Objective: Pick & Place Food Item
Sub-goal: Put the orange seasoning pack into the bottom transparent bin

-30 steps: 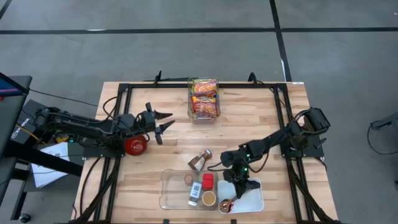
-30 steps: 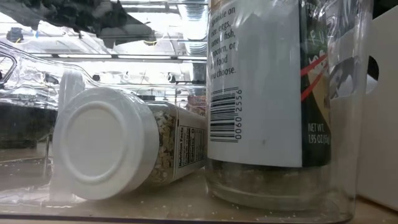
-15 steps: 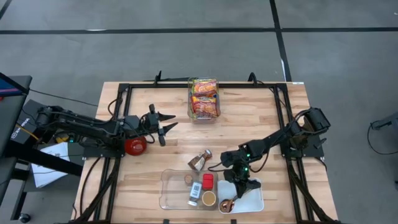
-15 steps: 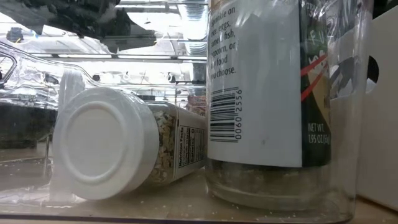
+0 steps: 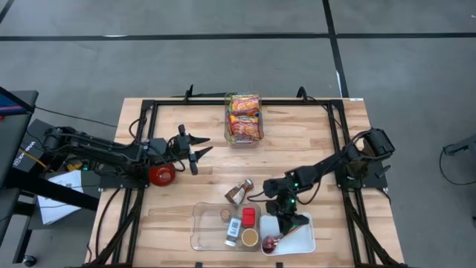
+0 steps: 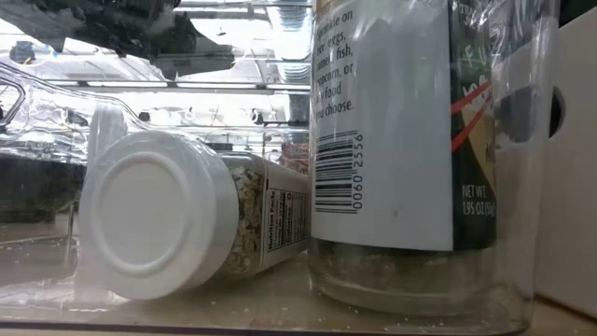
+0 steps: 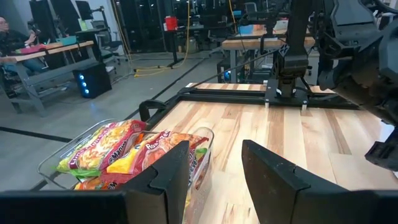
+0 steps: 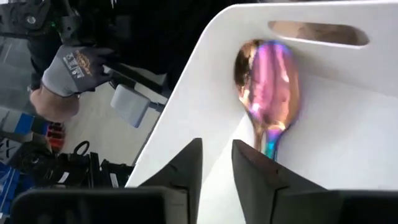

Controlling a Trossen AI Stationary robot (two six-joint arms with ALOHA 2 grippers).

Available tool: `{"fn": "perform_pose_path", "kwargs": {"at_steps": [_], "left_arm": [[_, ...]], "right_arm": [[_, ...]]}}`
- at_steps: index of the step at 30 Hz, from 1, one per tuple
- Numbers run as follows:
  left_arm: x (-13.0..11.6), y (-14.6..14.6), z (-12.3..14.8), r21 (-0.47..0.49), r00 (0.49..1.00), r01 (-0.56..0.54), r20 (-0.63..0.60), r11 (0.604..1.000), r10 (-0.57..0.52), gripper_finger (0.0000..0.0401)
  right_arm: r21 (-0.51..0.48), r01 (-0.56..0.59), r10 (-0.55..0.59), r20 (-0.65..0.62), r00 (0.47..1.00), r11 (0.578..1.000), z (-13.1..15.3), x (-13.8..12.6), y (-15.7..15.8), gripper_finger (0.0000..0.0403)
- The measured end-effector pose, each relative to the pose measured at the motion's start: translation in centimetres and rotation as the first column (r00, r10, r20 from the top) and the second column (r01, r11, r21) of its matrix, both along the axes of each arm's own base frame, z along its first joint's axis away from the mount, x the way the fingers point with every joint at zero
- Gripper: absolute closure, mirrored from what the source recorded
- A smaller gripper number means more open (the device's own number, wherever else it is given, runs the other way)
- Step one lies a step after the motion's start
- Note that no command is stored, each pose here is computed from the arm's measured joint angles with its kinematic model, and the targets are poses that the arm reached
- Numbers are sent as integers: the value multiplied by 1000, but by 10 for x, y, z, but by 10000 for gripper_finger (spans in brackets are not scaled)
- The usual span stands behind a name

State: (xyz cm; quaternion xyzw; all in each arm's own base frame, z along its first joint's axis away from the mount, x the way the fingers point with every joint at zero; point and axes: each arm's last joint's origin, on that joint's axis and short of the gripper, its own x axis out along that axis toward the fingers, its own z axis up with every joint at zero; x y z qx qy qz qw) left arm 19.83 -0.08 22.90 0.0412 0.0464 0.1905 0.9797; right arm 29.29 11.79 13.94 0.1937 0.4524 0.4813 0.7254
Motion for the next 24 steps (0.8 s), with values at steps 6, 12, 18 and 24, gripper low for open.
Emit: {"fn": "perform_pose_path", "kwargs": {"at_steps": [6, 12, 18, 24], "left_arm": [[0, 0, 0, 1, 1000, 0, 0, 1000, 0, 261], [0, 0, 0, 8, 1000, 1, -3, 1000, -1, 261], [0, 0, -1, 12, 1000, 2, -10, 1000, -1, 261], [1, -2, -1, 23, 997, 80, -24, 996, -80, 261]], "right_arm": [[2, 26, -26, -8, 1000, 1000, 0, 2, -6, 309], [6, 57, -57, -10, 998, 998, 9, 2, -15, 308], [22, 92, -93, 38, 995, 996, 32, -1, -27, 308], [-24, 179, -174, 147, 974, 983, 62, -10, -44, 307]]}}
